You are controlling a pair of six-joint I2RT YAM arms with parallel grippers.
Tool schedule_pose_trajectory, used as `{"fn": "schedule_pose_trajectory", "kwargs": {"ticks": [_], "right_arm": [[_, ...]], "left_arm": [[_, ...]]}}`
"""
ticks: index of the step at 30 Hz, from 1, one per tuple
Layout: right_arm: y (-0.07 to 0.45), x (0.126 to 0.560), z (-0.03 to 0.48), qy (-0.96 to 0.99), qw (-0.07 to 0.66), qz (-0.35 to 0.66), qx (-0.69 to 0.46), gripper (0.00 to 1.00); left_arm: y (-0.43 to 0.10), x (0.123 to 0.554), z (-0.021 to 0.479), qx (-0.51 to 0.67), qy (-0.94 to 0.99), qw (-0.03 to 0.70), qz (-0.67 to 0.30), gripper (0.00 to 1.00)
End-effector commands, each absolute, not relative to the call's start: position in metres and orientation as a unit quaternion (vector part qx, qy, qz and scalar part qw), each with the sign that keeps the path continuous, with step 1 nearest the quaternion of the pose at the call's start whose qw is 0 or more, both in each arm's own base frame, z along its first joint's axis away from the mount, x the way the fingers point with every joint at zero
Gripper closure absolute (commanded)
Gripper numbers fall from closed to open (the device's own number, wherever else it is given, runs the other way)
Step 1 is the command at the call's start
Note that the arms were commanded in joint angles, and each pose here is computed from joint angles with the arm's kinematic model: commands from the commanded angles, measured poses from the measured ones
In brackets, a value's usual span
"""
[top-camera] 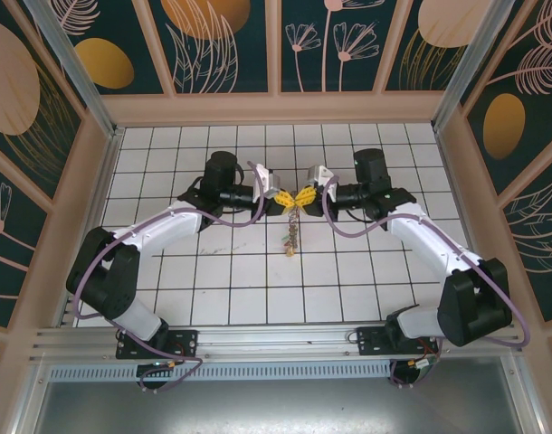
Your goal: Put the keys on the keyring
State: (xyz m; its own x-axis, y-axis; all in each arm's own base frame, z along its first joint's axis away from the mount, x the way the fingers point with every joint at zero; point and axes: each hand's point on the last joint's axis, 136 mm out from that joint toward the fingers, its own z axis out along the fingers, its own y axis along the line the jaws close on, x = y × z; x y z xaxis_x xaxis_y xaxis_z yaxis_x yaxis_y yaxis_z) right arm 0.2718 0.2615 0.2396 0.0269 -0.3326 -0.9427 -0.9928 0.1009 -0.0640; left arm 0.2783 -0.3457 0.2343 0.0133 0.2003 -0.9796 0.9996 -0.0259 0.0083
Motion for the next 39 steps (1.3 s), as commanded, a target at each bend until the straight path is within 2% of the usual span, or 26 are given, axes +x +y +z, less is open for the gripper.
{"fn": "schedule_pose_trajectory", "kwargs": {"ticks": [1, 3, 12, 19, 21, 23, 25, 28, 30, 31, 32, 34, 37, 39], "right_arm": [[0.258, 0.27, 0.238, 0.587, 0.452, 0.372, -0.559, 0.86], [0.256, 0.271, 0.237, 0.588, 0.453, 0.37, -0.559, 0.82], [0.254, 0.269, 0.235, 0.589, 0.455, 0.372, -0.554, 0.82], [0.256, 0.271, 0.254, 0.568, 0.488, 0.37, -0.551, 0.83], [0.257, 0.27, 0.257, 0.564, 0.488, 0.374, -0.551, 0.88], [0.257, 0.27, 0.259, 0.565, 0.487, 0.375, -0.55, 0.88], [0.258, 0.27, 0.259, 0.565, 0.486, 0.377, -0.55, 0.95], [0.258, 0.269, 0.259, 0.567, 0.484, 0.38, -0.547, 1.0], [0.259, 0.27, 0.26, 0.57, 0.486, 0.375, -0.547, 1.0], [0.259, 0.27, 0.259, 0.572, 0.483, 0.375, -0.547, 1.0], [0.259, 0.271, 0.259, 0.574, 0.483, 0.373, -0.547, 1.0], [0.259, 0.273, 0.258, 0.584, 0.48, 0.363, -0.545, 1.0], [0.258, 0.278, 0.252, 0.604, 0.467, 0.341, -0.548, 1.0], [0.259, 0.28, 0.248, 0.614, 0.459, 0.329, -0.551, 1.0]], "left_arm": [[-0.35, 0.259, 0.272, 0.576, 0.459, 0.472, -0.485, 1.0], [-0.35, 0.26, 0.272, 0.574, 0.459, 0.475, -0.484, 1.0], [-0.35, 0.26, 0.278, 0.559, 0.454, 0.487, -0.494, 1.0], [-0.351, 0.263, 0.268, 0.56, 0.47, 0.472, -0.492, 1.0], [-0.351, 0.263, 0.267, 0.562, 0.472, 0.47, -0.491, 1.0], [-0.352, 0.264, 0.265, 0.562, 0.474, 0.469, -0.489, 1.0], [-0.351, 0.264, 0.264, 0.563, 0.476, 0.468, -0.488, 1.0], [-0.351, 0.267, 0.261, 0.561, 0.482, 0.468, -0.483, 1.0], [-0.351, 0.268, 0.26, 0.56, 0.486, 0.468, -0.48, 0.98], [-0.351, 0.268, 0.258, 0.564, 0.488, 0.466, -0.476, 1.0], [-0.351, 0.269, 0.256, 0.567, 0.492, 0.463, -0.47, 0.98], [-0.35, 0.273, 0.25, 0.572, 0.505, 0.459, -0.455, 0.87], [-0.348, 0.279, 0.235, 0.586, 0.534, 0.439, -0.423, 0.82], [-0.345, 0.282, 0.229, 0.592, 0.549, 0.429, -0.405, 0.82]]}}
